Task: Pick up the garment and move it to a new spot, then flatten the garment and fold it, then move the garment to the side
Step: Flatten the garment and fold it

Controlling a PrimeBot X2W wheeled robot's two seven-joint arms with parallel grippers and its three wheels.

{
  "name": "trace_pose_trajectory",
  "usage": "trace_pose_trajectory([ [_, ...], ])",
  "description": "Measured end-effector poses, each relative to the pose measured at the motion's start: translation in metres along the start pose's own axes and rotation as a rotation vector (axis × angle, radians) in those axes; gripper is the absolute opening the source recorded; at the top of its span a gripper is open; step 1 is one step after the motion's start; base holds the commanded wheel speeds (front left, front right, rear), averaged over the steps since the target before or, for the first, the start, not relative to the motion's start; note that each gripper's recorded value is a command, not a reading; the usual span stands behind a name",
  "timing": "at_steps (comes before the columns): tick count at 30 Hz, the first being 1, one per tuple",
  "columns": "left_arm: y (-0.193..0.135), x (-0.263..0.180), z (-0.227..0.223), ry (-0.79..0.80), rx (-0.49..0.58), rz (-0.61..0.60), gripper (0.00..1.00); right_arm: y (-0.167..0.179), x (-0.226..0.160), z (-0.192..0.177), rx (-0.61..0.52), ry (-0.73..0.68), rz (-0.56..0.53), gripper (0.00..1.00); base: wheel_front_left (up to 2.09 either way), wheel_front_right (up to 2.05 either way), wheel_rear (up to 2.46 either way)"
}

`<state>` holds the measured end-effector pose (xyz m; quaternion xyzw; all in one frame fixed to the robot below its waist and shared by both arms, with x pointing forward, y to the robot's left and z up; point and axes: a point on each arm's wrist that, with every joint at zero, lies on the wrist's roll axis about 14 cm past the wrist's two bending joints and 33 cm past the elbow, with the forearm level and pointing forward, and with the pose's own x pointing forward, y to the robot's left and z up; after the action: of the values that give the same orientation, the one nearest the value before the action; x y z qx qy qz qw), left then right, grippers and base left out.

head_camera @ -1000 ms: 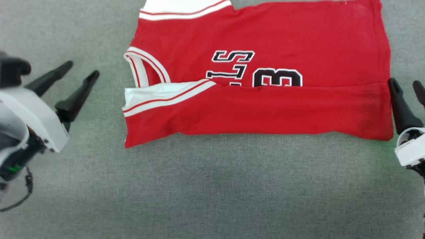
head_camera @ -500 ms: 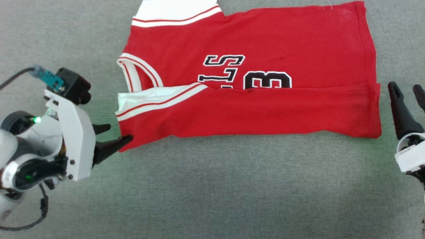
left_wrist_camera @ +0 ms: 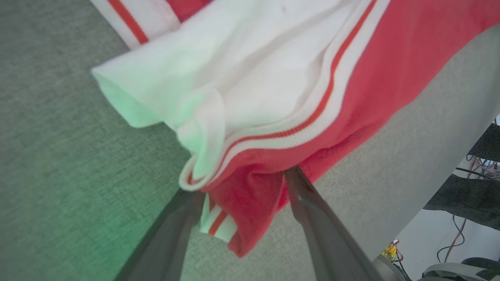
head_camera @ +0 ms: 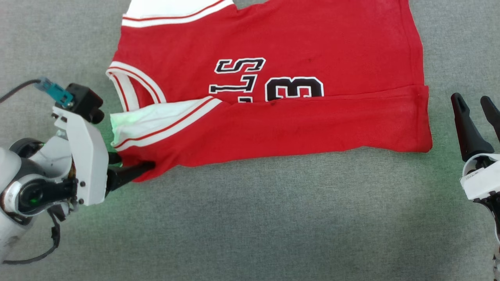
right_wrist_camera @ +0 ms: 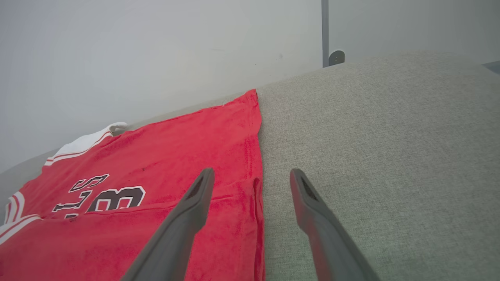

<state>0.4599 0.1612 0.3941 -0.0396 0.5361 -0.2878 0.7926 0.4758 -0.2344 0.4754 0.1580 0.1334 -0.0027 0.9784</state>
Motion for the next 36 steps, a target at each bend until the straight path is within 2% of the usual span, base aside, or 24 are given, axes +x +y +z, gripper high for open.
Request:
trace_pose_trajectory([
  [3,-0.001,0.007,0.000,0.001,-0.016,-0.014,1.00,-0.003,0.000,-0.001,-0.007,0.010,-0.006,1.00,0.00,0.00,0.00],
  [4,-0.001,0.008,0.000,0.002,-0.017,-0.022,0.81,-0.003,0.000,-0.002,-0.011,0.019,-0.006,1.00,0.00,0.00,0.00],
  [6,-0.001,0.010,0.001,0.003,-0.025,-0.030,0.00,-0.003,0.000,-0.006,-0.023,0.049,-0.003,1.00,0.00,0.00,0.00],
  [10,0.000,0.013,0.001,0.004,-0.028,-0.037,0.00,-0.003,-0.001,-0.022,-0.124,0.175,0.008,1.00,0.00,0.00,0.00],
  [14,-0.002,0.013,0.001,-0.005,-0.024,-0.046,0.00,-0.003,-0.005,-0.048,-0.210,0.370,0.022,1.00,0.00,0.00,0.00],
  [17,-0.004,0.013,0.001,-0.014,-0.025,-0.052,0.00,-0.001,-0.009,-0.065,-0.218,0.511,0.035,1.00,0.00,0.00,0.00],
  [26,-0.006,0.015,0.005,-0.035,-0.015,-0.071,0.00,-0.010,0.007,-0.074,-0.266,0.691,-0.023,1.00,0.00,0.00,0.00],
  [27,-0.006,0.015,0.006,-0.042,-0.017,-0.071,0.00,-0.009,0.007,-0.079,-0.264,0.715,-0.022,0.84,0.00,0.00,0.00],
  [28,-0.006,0.016,0.006,-0.045,-0.020,-0.072,0.00,-0.008,0.008,-0.082,-0.265,0.728,-0.019,0.48,0.00,0.00,0.00],
  [30,-0.006,0.016,0.005,-0.051,-0.025,-0.072,0.00,-0.007,0.009,-0.084,-0.261,0.742,-0.018,0.00,0.00,0.00,0.00],
  [36,-0.005,0.014,0.006,-0.071,-0.029,-0.066,0.00,0.000,0.009,-0.083,-0.246,0.728,-0.002,0.00,0.00,0.00,0.00],
])
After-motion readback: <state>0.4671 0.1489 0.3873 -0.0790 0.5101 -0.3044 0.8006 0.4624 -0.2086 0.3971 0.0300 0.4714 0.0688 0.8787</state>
